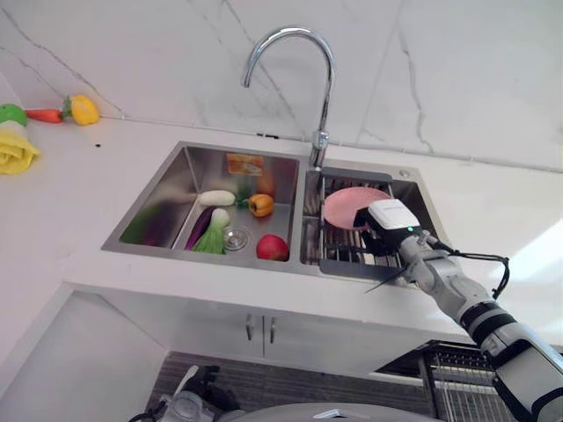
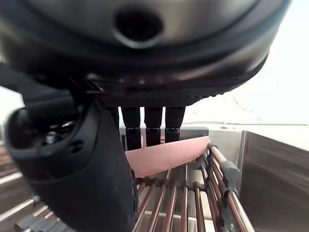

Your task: Place the dishes in the dishwasher.

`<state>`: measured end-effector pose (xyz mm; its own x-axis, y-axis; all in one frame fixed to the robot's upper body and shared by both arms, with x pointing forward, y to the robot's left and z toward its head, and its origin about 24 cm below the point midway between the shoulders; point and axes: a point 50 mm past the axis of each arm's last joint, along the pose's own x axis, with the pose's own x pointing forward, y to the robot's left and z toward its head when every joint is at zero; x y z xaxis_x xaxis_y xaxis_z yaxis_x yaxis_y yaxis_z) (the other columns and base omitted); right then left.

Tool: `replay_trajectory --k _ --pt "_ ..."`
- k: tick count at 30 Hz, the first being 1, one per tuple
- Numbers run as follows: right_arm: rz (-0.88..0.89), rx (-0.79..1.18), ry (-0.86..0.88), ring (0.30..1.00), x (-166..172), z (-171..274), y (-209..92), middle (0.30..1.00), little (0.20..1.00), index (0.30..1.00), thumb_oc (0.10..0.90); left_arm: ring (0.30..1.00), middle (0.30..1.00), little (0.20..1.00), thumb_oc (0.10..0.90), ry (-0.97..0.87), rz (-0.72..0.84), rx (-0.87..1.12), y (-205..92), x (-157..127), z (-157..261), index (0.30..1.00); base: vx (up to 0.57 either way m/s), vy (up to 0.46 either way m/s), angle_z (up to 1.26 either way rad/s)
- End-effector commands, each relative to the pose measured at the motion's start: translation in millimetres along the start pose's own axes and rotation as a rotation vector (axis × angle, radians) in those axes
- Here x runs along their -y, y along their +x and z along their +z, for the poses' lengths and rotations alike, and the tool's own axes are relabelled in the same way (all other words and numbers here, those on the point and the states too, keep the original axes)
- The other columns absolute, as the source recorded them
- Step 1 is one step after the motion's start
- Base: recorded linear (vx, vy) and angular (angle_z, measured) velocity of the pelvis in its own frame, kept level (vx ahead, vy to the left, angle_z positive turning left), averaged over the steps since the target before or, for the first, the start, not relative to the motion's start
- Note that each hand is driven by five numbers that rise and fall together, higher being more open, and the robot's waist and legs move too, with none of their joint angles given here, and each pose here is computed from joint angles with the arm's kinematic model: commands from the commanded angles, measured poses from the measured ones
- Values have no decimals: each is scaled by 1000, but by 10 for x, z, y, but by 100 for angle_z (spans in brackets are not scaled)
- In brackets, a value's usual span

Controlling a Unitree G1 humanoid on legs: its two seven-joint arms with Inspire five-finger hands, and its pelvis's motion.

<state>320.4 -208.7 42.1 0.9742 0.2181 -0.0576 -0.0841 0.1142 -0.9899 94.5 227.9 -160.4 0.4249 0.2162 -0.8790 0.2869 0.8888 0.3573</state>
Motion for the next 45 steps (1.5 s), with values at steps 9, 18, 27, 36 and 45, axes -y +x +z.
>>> replay_trajectory --k 9,18,27,36,45 --pt "-380 3 242 300 966 103 342 300 300 300 400 900 900 900 800 58 -60 -113 -54 196 -230 900 0 0 0" --pt "-726 8 533 300 1539 -84 89 300 300 300 400 900 900 900 800 -54 -27 -166 -54 169 -268 900 -2 -1 -1" --pt "-1201 191 508 300 2236 -99 -752 300 300 300 400 900 900 900 800 -105 -20 -125 -36 210 -161 900 14 1 -32" --pt "-1209 -272 310 300 1801 -842 -1501 300 300 300 400 900 900 900 800 -362 -46 -52 27 199 139 900 -42 50 -10" --pt "-919 -420 96 300 1546 -1000 -1382 300 300 300 400 900 900 900 800 -426 -37 -249 -73 0 -430 900 -161 -103 -109"
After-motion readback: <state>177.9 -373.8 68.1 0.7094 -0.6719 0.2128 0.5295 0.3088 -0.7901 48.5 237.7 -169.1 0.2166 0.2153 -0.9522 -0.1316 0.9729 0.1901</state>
